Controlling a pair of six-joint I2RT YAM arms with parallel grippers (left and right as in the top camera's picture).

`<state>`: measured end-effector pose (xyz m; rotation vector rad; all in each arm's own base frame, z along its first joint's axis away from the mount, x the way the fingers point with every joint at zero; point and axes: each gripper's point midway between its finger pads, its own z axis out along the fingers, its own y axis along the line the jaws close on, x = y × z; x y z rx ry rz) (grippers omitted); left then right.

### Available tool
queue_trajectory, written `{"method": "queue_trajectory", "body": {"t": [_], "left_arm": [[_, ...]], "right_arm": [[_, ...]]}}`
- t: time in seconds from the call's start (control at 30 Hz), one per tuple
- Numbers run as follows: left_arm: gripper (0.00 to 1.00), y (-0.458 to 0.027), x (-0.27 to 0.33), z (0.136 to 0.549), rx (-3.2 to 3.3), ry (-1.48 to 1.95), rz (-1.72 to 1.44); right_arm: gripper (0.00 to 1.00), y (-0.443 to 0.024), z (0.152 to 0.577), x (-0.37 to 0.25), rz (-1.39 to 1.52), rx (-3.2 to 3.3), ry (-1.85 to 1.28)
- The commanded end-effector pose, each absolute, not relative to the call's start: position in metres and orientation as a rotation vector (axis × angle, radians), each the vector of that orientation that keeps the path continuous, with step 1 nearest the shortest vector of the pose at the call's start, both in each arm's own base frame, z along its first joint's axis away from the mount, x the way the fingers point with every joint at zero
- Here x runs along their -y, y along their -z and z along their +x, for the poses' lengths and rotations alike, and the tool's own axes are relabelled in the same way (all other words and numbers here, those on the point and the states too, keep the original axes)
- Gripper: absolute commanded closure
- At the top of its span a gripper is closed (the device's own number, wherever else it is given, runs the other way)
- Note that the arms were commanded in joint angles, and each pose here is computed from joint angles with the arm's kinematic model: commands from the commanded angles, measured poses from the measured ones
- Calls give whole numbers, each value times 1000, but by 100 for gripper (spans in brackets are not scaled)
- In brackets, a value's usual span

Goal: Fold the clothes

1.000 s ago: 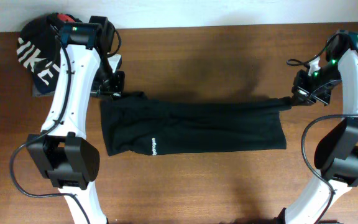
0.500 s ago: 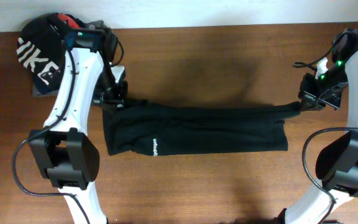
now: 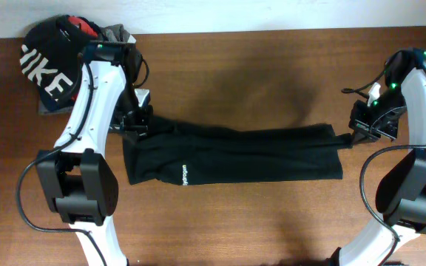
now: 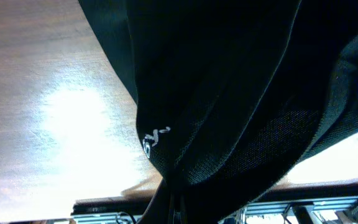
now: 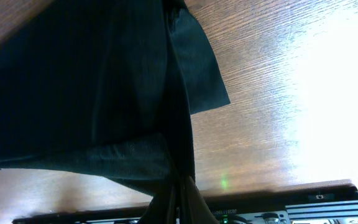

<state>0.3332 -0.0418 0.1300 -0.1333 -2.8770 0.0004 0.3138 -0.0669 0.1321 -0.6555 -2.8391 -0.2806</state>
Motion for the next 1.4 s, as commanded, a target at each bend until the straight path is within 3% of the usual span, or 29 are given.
{"method": "queue_trajectory", "body": {"t": [0.0,0.47,0.53,0.8,0.87,0.93,1.0,1.03,1.13,1.17,1.2,1.27,1.33,1.37], "left_arm": [[99,-129,36,320,2847,24,-110],[99,-110,30,295,2736,54,-110],[91,-110,29,295,2737,65,-113],[91,-110,28,295,2737,70,-114],[89,-110,28,295,2736,70,-114],[80,-110,28,295,2736,70,-115],[78,-110,28,295,2736,70,-115],[72,-110,28,295,2736,70,-114],[49,-110,28,295,2736,70,-115],[33,-110,28,295,2736,71,-117],[32,-110,27,295,2736,74,-126],[33,-109,28,298,2746,68,-141],[73,-103,34,313,2816,31,-139],[73,-101,38,319,2841,4,-137]], "right_arm": [[96,-136,313,71,-658,2867,238],[96,-135,313,75,-675,2866,200],[93,-136,307,79,-667,2850,151],[90,-138,297,80,-657,2814,123],[84,-138,296,80,-656,2809,123],[72,-138,295,79,-652,2802,123],[67,-138,294,79,-645,2800,124],[67,-138,294,80,-637,2804,120],[66,-138,295,82,-637,2810,105],[66,-138,295,82,-637,2811,105],[66,-138,296,82,-638,2813,108],[65,-138,299,77,-645,2821,154],[66,-137,309,65,-582,2863,255],[66,-137,313,61,-554,2879,269]]}}
